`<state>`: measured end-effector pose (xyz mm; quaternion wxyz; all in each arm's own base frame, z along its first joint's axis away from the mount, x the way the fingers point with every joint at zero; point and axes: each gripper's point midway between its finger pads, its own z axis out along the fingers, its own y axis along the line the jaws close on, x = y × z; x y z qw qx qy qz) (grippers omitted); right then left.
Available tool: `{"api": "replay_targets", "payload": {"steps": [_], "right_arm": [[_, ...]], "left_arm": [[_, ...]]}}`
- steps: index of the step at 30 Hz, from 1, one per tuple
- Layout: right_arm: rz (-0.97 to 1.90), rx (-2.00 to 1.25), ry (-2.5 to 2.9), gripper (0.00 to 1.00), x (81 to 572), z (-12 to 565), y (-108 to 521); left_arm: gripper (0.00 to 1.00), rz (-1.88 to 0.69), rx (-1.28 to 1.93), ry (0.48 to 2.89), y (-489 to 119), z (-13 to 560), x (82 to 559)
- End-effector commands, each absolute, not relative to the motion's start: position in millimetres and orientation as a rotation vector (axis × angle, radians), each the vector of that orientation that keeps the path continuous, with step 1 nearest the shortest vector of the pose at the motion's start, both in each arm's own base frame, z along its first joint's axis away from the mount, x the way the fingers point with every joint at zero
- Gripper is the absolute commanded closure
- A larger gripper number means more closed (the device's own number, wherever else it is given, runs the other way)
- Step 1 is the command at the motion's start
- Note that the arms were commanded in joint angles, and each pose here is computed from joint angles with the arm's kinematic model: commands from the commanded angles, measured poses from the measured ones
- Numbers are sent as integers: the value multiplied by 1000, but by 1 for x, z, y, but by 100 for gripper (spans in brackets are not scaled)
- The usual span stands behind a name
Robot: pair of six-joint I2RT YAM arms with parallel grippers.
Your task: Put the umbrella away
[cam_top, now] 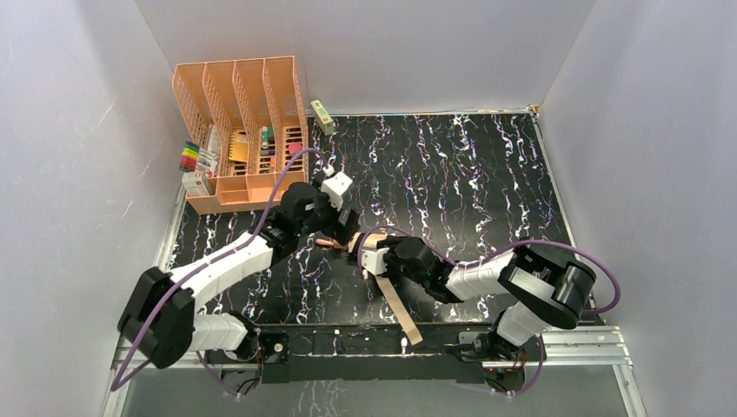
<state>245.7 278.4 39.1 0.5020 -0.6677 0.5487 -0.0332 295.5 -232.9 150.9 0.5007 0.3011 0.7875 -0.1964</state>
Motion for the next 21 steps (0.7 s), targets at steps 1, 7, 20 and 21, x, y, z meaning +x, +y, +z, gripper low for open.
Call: {"api": "replay_targets", "payload": {"steps": [1,7,20,21], "right_arm": [[-92,-1845,1372,68,217,-10,249],[-75,-1876,1321,70,211,-11,251],[-61,-1943,1201,76,199,-9,255],[-60,-1940,1201,76,199,-8,256]], "left_arm": [[8,-661,1003,1862,-267,148,279],[8,-832,1245,1942,-286,114,261],[22,-1051,1412,2207,-291,43,235],[26,-1034,1416,2215,-289,40,235]]}}
